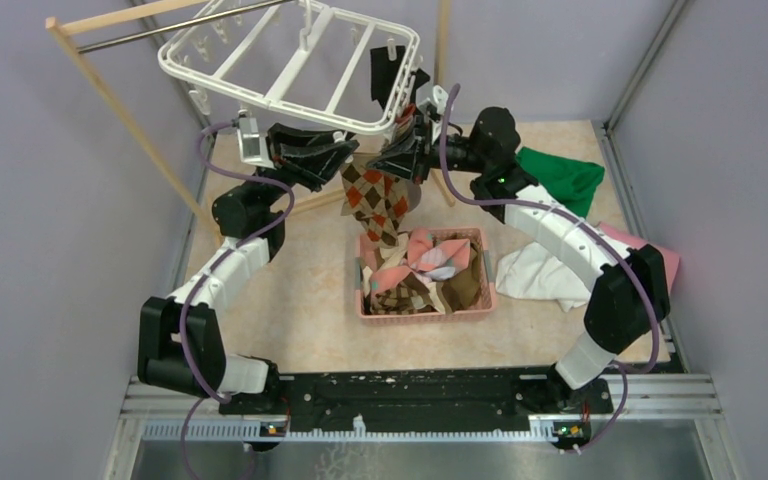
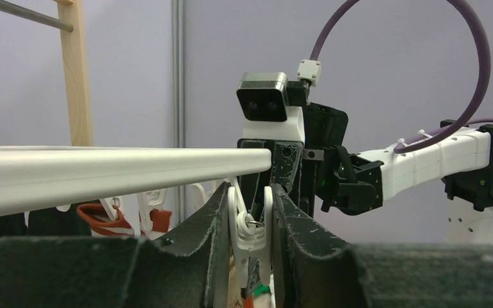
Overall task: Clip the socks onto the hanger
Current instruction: Clamp the sock onto the hanger.
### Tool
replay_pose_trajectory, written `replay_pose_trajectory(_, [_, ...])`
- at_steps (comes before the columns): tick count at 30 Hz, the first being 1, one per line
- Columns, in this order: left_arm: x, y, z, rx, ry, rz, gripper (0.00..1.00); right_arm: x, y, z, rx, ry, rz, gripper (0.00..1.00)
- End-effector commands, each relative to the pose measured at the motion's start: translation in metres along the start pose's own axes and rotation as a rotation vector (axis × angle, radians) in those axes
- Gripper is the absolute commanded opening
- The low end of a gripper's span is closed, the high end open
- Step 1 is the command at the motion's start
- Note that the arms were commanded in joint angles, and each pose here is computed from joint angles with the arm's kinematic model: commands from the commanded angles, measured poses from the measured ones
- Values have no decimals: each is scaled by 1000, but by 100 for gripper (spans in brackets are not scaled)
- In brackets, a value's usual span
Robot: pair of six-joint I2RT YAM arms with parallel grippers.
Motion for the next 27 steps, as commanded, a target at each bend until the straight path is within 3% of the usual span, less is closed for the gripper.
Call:
replay_pose_trajectory(1, [2, -6, -1, -51, -27, -36, 0, 27, 0, -7, 19, -59, 61, 0])
replay_pose_trajectory(27, [2, -2, -6, -101, -52, -45, 0, 15, 1, 1, 35, 67, 109, 0])
Point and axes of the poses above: each gripper's point midway between its finger pads, its own z axis back along the fingers, its own y axis along the line the jaws close on, x = y × z, the point moved 10 cm from there along z, back along the fingers, and after that the axes turned 7 degrees about -z, right-handed, at the moved point
